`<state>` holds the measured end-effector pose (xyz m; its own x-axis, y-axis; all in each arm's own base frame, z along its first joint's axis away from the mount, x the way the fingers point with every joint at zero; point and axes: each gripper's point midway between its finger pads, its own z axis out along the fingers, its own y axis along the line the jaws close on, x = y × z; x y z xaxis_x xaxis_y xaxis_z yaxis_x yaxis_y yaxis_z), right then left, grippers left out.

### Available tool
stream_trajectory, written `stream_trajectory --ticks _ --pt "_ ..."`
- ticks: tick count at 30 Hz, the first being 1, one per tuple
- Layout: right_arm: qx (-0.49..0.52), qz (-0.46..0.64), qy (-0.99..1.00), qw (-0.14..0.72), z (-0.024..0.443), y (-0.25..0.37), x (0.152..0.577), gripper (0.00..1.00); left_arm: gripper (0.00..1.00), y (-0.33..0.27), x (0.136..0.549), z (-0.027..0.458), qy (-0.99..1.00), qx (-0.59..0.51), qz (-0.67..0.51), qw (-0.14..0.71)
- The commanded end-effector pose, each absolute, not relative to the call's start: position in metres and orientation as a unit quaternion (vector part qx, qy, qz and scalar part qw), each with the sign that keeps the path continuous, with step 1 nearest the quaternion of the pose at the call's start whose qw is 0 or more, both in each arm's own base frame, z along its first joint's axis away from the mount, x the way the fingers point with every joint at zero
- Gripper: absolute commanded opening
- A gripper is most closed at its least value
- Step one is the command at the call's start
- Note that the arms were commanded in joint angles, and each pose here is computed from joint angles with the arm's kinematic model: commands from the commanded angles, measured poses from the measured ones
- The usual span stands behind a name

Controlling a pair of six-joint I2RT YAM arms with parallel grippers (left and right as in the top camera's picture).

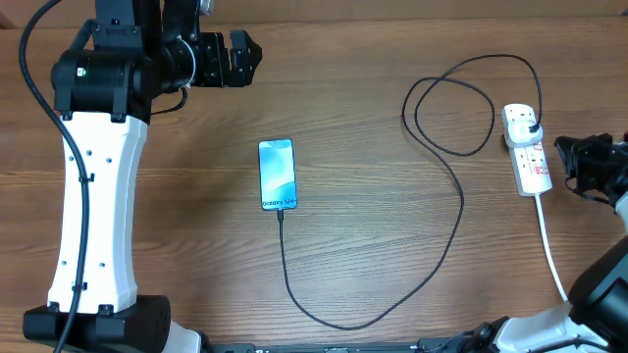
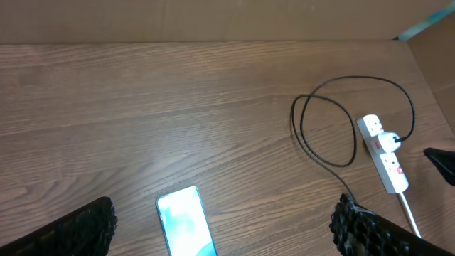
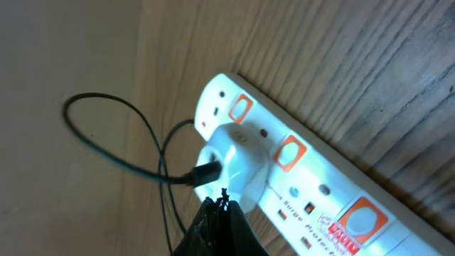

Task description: Plug charger to phone and switch on socket

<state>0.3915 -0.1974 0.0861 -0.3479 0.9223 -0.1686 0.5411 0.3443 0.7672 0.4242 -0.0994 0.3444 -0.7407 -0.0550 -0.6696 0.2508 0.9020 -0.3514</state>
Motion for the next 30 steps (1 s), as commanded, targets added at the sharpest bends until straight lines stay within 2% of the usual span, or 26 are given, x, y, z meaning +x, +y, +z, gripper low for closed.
stream_trajectory --ticks 1,30 --pt "0.483 0.316 0.757 0.306 0.077 -0.203 0.397 0.04 1.00 -0.101 0.426 0.342 0.908 0.057 -0.220 0.352" --pt "0.490 0.342 0.746 0.294 0.022 -0.201 0.421 0.04 1.00 -0.101 0.426 0.342 0.908 0.057 -0.220 0.352"
